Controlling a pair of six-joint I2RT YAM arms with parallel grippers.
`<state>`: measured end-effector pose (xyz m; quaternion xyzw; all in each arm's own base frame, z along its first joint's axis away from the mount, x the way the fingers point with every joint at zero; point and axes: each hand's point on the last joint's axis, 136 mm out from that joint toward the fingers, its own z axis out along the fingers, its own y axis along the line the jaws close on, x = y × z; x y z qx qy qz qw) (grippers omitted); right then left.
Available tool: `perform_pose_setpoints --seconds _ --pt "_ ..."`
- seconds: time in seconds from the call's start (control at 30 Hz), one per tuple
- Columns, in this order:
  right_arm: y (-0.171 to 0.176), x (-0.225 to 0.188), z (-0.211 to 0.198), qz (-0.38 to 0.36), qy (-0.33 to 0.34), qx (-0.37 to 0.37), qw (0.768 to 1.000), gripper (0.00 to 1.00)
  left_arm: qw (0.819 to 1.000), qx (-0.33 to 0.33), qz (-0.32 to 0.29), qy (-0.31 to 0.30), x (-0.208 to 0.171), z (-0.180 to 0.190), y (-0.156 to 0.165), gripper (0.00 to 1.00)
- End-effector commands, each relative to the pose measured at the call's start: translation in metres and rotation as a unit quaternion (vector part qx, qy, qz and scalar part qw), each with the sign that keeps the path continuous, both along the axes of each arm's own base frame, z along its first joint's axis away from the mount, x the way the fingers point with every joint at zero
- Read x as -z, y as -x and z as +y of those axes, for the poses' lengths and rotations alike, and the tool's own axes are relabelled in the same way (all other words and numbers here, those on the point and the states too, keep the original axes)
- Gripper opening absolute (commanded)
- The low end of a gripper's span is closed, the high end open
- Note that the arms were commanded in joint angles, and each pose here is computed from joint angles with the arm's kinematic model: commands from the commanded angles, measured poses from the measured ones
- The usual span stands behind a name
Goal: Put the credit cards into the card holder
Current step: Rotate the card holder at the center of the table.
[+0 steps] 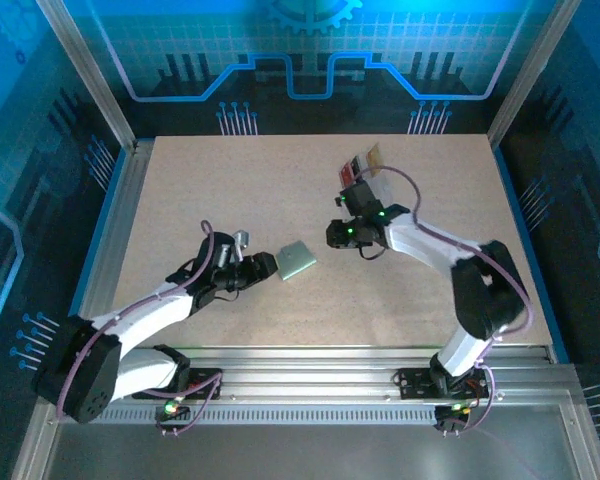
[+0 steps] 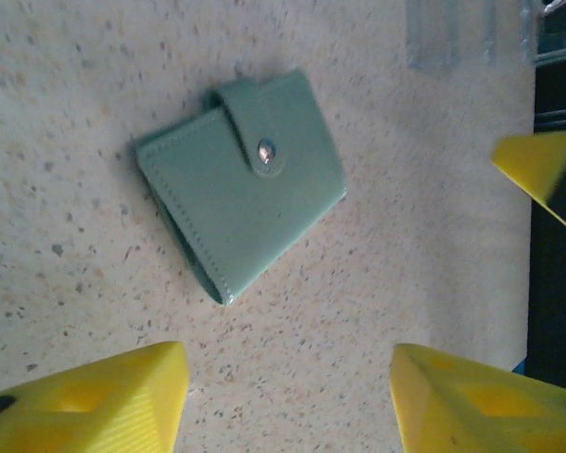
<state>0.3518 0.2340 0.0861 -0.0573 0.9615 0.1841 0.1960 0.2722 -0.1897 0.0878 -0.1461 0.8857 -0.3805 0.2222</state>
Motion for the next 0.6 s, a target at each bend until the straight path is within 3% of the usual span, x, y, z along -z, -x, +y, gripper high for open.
perform_pose_setpoints --seconds 0.0,0.13,0.23,0.57 --pt "-0.004 0.001 0.032 0.027 -0.035 -0.045 0.998 0.26 0.998 -0.003 0.005 0.058 -0.003 -0.018 -0.008 0.47" --pt "-0.016 0.021 0.045 0.046 -0.040 -0.051 0.997 0.20 0.998 -0.011 0.032 0.061 0.015 -0.023 -0.015 0.27" --pt "-0.021 0.032 0.050 0.058 -0.037 -0.053 0.996 0.15 0.997 -0.027 0.046 0.052 0.027 -0.020 -0.019 0.20" --pt "-0.002 0.062 0.053 0.085 -0.022 -0.066 0.994 0.07 0.996 -0.046 0.070 0.018 0.051 -0.009 -0.029 0.14"
